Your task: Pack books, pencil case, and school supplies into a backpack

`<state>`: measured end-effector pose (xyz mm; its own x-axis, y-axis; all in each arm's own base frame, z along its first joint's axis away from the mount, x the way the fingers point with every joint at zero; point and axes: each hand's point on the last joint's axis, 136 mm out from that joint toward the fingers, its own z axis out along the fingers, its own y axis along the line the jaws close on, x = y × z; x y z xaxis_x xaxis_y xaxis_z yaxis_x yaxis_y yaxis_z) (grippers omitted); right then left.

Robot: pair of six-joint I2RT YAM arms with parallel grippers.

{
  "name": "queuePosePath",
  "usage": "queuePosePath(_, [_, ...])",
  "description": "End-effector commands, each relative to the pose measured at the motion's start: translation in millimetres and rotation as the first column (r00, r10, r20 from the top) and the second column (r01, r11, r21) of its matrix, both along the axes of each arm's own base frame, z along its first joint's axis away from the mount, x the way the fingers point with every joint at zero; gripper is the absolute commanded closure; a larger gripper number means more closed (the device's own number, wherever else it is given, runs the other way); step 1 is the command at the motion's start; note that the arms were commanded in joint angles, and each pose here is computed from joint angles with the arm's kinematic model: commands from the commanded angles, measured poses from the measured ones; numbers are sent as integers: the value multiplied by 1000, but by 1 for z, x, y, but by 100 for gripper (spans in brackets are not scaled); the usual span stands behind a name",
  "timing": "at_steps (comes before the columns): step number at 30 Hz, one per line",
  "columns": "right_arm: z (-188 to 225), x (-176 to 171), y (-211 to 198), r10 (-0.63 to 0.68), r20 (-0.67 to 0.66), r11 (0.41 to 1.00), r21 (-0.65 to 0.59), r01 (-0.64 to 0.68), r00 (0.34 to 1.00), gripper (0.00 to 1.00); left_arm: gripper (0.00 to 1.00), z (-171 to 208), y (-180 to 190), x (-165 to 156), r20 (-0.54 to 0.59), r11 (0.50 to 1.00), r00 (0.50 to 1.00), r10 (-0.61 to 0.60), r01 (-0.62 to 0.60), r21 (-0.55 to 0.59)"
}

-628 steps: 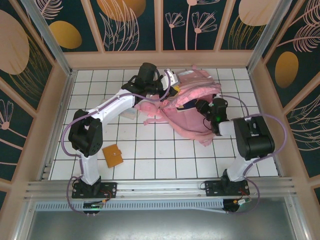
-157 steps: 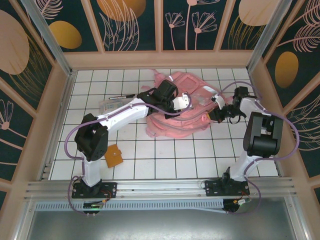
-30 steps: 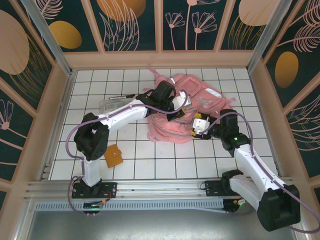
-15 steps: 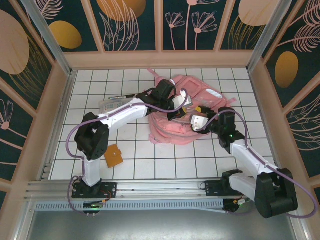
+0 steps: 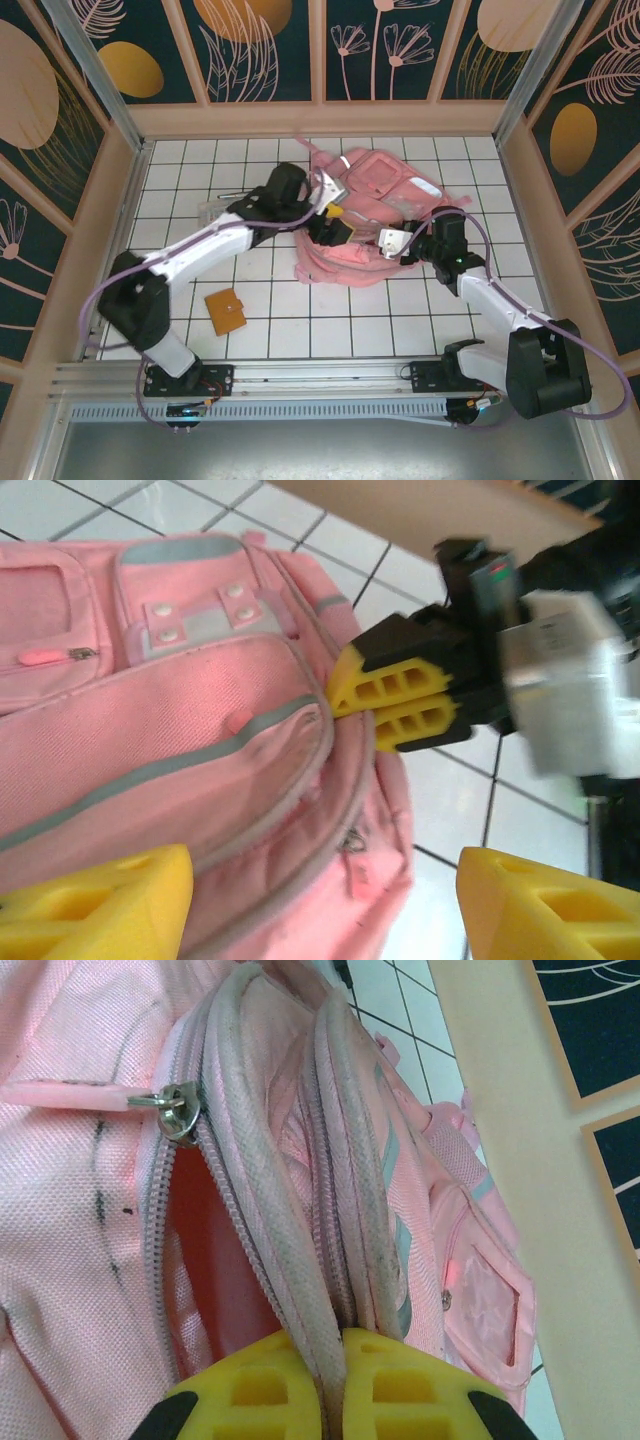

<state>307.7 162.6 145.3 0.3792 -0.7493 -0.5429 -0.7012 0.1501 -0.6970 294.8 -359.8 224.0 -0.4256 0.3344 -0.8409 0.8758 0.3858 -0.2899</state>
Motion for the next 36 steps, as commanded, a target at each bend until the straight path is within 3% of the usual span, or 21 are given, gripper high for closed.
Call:
queuePosePath(1, [23, 0, 14, 46, 29, 995, 92, -48, 999, 97, 34, -10, -6, -22, -147, 993, 986, 77, -89, -80])
queuePosePath(5, [25, -4, 17, 56, 34, 992, 115, -60, 998, 97, 35, -33, -29, -44, -150, 995, 986, 75, -83, -48])
queuePosePath(11, [26, -8, 18, 62, 22, 990, 122, -64, 998, 97, 43, -54, -39, -7, -168, 968, 954, 249, -247, 32])
queuePosePath(15, [25, -10, 20, 71, 10, 989, 133, -72, 997, 97, 50, -54, -42, 5, -146, 958, 947, 285, -279, 61])
queuePosePath(20, [28, -9, 22, 76, 7, 988, 135, -76, 997, 97, 60, -76, -57, -7, -196, 978, 960, 199, -182, 101])
queuePosePath(25, [32, -7, 23, 73, 12, 987, 142, -74, 997, 98, 73, -90, -58, -15, -205, 976, 960, 190, -162, 144])
queuePosePath(29, [32, -5, 21, 54, 11, 989, 138, -55, 998, 99, 87, -90, -62, -27, -221, 988, 969, 106, -77, 136])
queuePosePath(31, [29, -4, 19, 47, 7, 991, 127, -47, 999, 99, 100, -86, -63, -34, -209, 991, 976, 57, -30, 131])
queuePosePath(36, [21, -8, 15, 55, -3, 996, 69, -55, 998, 100, 100, -69, -44, -42, -70, 989, 998, -4, 14, 146])
